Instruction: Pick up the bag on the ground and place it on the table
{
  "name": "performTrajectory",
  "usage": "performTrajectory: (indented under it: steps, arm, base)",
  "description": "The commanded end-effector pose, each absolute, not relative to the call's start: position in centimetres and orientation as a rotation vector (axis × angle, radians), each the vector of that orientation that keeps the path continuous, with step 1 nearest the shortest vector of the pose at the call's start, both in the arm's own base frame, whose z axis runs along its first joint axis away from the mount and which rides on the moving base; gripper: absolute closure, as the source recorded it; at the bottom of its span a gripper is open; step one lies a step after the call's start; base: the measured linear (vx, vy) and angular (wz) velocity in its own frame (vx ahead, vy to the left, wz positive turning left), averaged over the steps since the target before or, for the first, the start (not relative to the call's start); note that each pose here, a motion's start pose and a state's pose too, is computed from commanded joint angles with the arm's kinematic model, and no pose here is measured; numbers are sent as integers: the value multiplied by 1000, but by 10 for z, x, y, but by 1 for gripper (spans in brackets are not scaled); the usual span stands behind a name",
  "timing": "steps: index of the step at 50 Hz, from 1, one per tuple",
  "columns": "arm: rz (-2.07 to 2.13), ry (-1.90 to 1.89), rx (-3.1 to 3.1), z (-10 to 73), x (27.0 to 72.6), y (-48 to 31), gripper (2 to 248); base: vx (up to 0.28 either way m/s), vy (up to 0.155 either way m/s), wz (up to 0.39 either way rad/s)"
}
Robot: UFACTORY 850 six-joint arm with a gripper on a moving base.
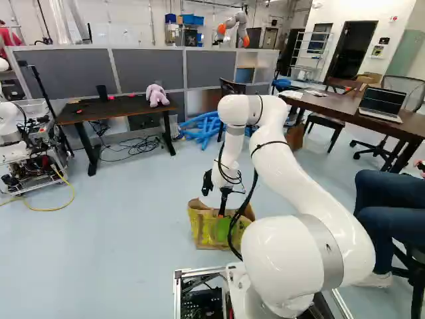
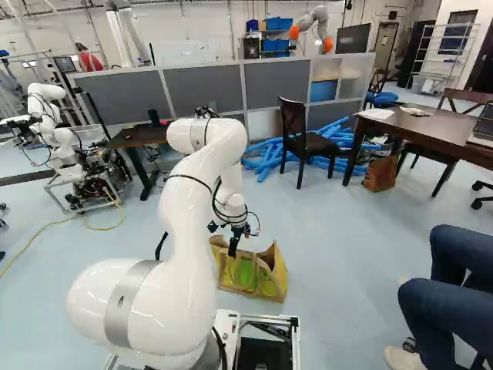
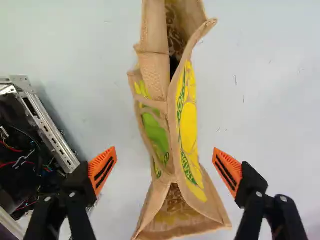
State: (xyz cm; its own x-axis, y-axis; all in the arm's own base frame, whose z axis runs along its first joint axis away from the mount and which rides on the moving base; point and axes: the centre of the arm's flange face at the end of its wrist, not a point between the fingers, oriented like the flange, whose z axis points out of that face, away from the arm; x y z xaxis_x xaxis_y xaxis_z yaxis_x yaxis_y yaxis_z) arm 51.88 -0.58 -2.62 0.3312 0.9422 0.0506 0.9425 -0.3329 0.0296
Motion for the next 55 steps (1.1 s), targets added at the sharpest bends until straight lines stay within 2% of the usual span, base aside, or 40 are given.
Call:
performTrajectory:
  steps: [55]
  arm:
    - [-71,-1773,-2576,-110,528,-20,3]
  base:
    - [0,0,0]
